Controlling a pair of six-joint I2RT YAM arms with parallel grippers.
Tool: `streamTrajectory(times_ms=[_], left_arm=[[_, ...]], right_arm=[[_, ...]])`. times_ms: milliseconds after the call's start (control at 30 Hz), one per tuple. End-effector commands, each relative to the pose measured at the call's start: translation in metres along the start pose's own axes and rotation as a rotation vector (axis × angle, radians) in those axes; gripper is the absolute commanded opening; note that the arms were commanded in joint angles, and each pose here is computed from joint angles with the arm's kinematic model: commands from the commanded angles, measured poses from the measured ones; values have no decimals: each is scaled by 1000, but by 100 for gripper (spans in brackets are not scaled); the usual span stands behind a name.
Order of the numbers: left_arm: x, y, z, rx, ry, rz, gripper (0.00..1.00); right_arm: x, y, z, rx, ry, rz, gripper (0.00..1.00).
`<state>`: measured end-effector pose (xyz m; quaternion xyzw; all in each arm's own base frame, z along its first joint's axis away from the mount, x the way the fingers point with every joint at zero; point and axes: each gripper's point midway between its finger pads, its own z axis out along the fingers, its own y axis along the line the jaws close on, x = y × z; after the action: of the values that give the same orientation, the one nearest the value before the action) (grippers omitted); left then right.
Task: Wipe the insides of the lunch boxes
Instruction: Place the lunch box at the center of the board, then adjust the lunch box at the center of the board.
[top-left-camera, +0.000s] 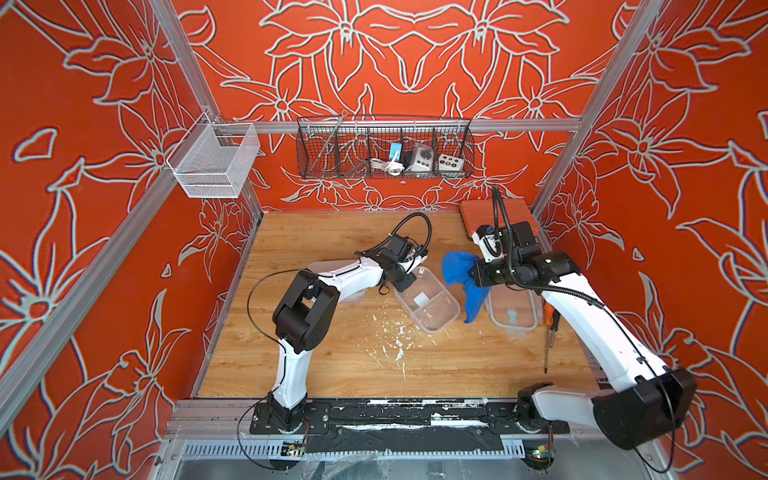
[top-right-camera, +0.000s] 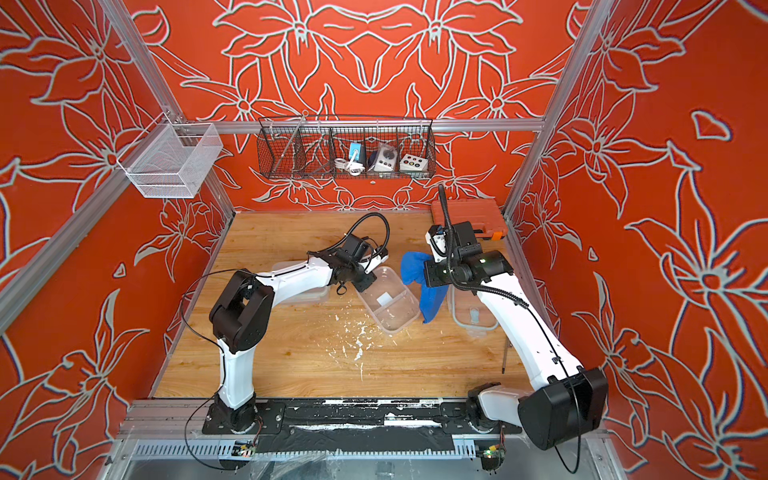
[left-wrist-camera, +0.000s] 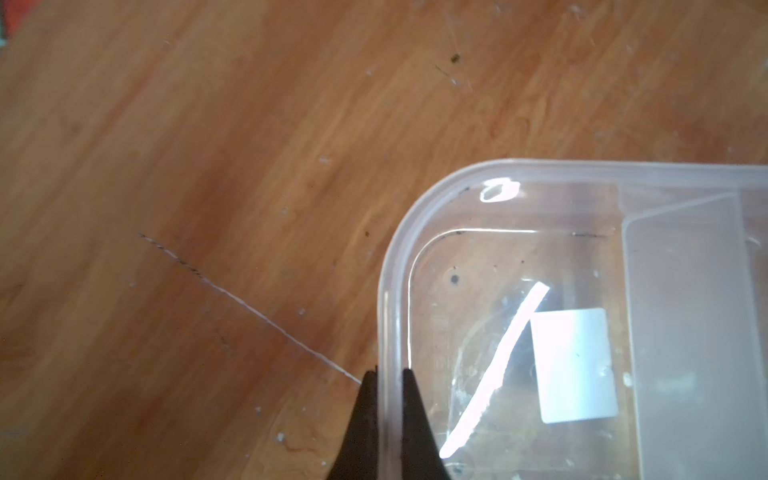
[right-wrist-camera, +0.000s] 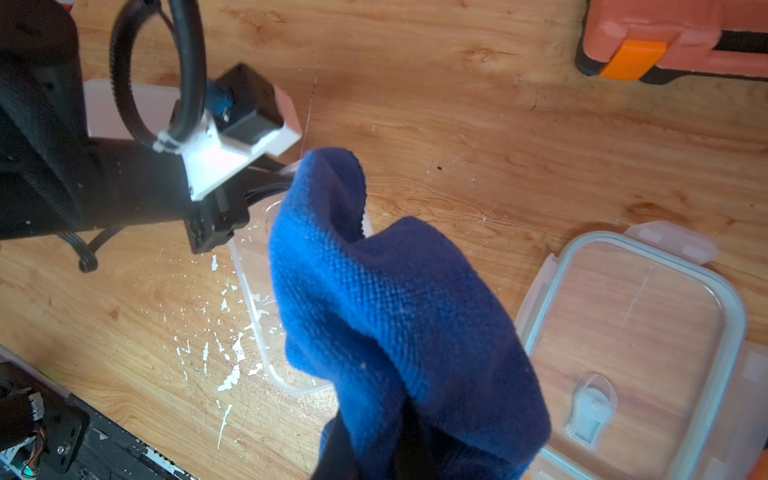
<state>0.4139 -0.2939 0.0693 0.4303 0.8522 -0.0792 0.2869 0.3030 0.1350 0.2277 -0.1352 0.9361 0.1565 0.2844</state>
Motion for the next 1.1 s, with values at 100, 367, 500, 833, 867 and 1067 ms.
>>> streamTrajectory(times_ms=[100,367,500,833,867,1067], left_arm=[[7,-12,0,55,21,80,18],[-27,28,-35,-151,-55,-169,53],[-40,35,-94,-203,-139,-343,60],[63,-54,-125,63,-16,-770,60],[65,-57,-129,68,-25,-788,60],[68,-91,-137,122,-2,-815,60]], right_arm=[[8,-8,-4,13,-9,15,0],[11,-13,-9,12,-31,39,0],[13,-17,-8,18,-33,47,0],[9,-17,7,-28,-41,103,0],[8,-18,8,-24,-42,104,0],[2,-17,5,-31,-82,120,0]])
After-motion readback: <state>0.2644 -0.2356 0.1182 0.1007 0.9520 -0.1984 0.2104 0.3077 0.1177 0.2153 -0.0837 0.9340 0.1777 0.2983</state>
